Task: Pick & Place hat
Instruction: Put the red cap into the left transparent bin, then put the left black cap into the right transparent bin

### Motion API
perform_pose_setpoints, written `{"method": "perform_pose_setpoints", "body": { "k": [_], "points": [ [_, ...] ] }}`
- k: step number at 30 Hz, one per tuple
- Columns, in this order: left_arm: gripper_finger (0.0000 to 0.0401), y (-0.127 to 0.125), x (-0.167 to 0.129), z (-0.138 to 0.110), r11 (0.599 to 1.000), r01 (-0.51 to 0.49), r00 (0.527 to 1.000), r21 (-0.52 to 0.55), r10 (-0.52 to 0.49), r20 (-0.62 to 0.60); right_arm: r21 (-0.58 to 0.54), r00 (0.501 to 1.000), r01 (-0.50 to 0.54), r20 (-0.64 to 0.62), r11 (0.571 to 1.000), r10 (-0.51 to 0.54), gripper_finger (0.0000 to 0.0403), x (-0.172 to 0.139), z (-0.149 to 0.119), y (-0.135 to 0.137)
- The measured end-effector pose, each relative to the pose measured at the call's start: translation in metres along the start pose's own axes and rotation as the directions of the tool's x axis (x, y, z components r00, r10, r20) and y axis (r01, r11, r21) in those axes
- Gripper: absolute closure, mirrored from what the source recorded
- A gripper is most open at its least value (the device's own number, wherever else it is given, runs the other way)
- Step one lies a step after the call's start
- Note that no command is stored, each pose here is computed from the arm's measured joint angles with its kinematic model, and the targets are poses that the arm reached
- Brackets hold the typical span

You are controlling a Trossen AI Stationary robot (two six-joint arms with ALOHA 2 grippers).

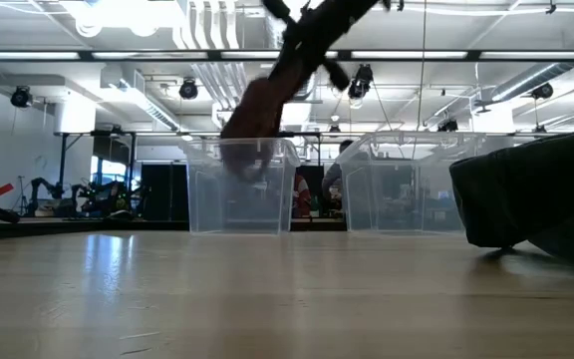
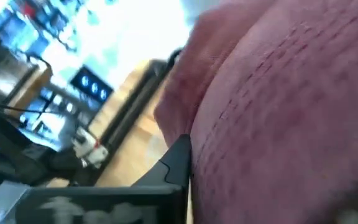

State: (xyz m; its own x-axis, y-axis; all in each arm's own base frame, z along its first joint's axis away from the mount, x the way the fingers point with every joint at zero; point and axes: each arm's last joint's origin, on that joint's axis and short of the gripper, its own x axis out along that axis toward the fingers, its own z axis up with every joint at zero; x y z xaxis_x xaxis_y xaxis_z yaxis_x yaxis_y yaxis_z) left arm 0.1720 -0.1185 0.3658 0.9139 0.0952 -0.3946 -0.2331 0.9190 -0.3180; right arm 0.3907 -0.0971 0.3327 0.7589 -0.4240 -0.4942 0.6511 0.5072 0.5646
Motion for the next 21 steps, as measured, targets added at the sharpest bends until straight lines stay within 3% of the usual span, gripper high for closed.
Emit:
{"method": "perform_pose_setpoints", "body": {
  "k": [4, 8, 12, 15, 18, 21],
  "points": [
    [0.0273, 0.002, 0.002, -0.004, 0.998, -0.048, 0.999, -0.03, 0.049, 0.005, 0.028, 0.995, -0.027, -0.098, 0.999, 0.03, 0.0304, 0.033, 0.003, -0.007],
    [0.0272, 0.006, 0.005, -0.01, 0.996, -0.083, 0.996, -0.041, 0.084, 0.009, -0.03, 0.991, -0.047, -0.13, 0.998, 0.043, 0.0236, 0.029, 0.006, 0.007],
    [0.0273, 0.006, 0.008, -0.016, 0.997, -0.053, 0.998, -0.05, 0.051, -0.031, -0.144, 0.981, -0.003, -0.194, 0.99, -0.025, 0.0192, -0.011, -0.006, 0.027],
    [0.0273, 0.003, 0.013, -0.021, 0.998, -0.039, 0.998, -0.047, 0.037, -0.047, -0.216, 0.954, 0.047, -0.281, 0.975, -0.108, 0.018, -0.051, -0.032, 0.04],
    [0.0273, 0.0, 0.023, -0.023, 0.998, -0.018, 0.999, -0.053, 0.016, -0.036, -0.234, 0.902, 0.139, -0.371, 0.962, -0.22, 0.018, -0.095, -0.065, 0.044],
    [0.0273, -0.005, 0.04, -0.028, 0.995, 0.075, 0.994, -0.07, -0.079, -0.069, -0.235, 0.831, 0.287, -0.421, 0.928, -0.364, 0.0184, -0.133, -0.104, 0.041]
  ]
}}
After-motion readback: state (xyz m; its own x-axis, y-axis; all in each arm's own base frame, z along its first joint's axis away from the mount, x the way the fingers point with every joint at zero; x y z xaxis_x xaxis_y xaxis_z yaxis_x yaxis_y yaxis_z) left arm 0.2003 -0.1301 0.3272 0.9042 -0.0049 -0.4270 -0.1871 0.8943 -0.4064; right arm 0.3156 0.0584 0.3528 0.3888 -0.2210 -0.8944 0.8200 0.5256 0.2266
